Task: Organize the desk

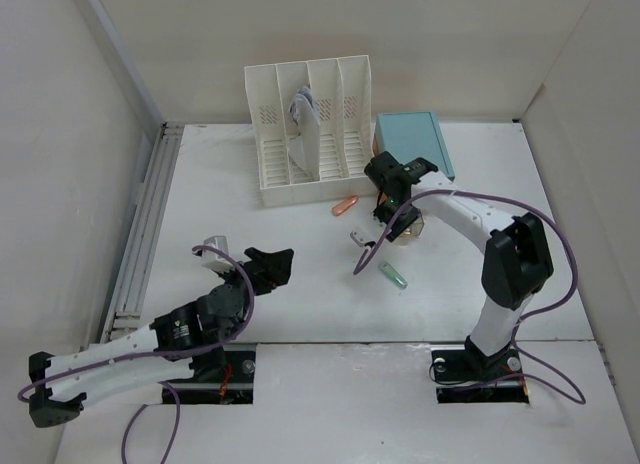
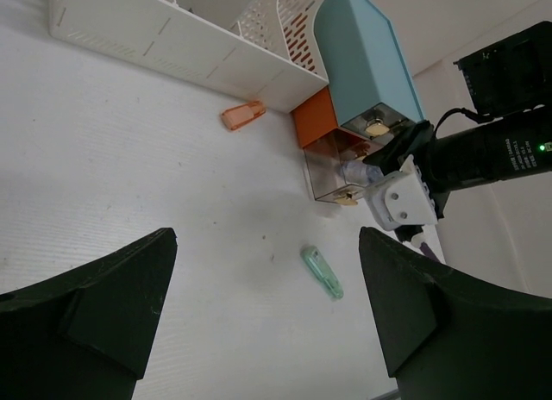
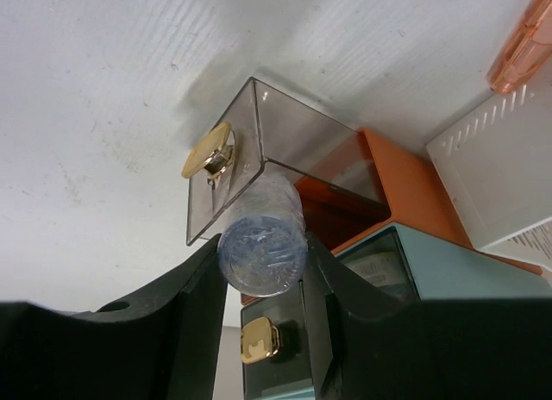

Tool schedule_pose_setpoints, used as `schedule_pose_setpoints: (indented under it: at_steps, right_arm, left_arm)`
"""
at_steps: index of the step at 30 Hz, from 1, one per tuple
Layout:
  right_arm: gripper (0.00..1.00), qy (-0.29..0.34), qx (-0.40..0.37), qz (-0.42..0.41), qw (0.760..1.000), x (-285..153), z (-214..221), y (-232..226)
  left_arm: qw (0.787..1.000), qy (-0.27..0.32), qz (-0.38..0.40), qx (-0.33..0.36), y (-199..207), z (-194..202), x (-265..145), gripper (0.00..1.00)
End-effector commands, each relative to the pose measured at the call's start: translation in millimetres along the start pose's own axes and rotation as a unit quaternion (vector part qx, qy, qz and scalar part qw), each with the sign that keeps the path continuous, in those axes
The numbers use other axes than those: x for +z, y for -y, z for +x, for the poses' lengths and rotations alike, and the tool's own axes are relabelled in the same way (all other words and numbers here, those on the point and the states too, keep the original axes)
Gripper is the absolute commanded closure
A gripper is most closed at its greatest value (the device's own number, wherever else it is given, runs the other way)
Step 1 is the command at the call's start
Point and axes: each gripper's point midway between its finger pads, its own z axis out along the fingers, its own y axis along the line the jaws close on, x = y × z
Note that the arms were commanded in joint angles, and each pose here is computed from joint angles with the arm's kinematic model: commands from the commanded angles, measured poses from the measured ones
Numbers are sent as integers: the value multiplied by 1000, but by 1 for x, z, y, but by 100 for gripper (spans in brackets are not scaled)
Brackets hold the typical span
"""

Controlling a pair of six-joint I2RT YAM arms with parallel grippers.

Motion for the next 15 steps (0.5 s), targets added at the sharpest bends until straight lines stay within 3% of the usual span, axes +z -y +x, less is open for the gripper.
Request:
schedule_pose_setpoints:
  at_steps: [1,15]
  right_arm:
    - [100,-41,9,56,998,-21,11,18]
    - [100,-75,-4,95,993,-23,22,36]
  left_arm:
    - [1000,6,3,-7,2,-4,-2,15]
    - [1000,9,0,-12,-1,-8,-4,15]
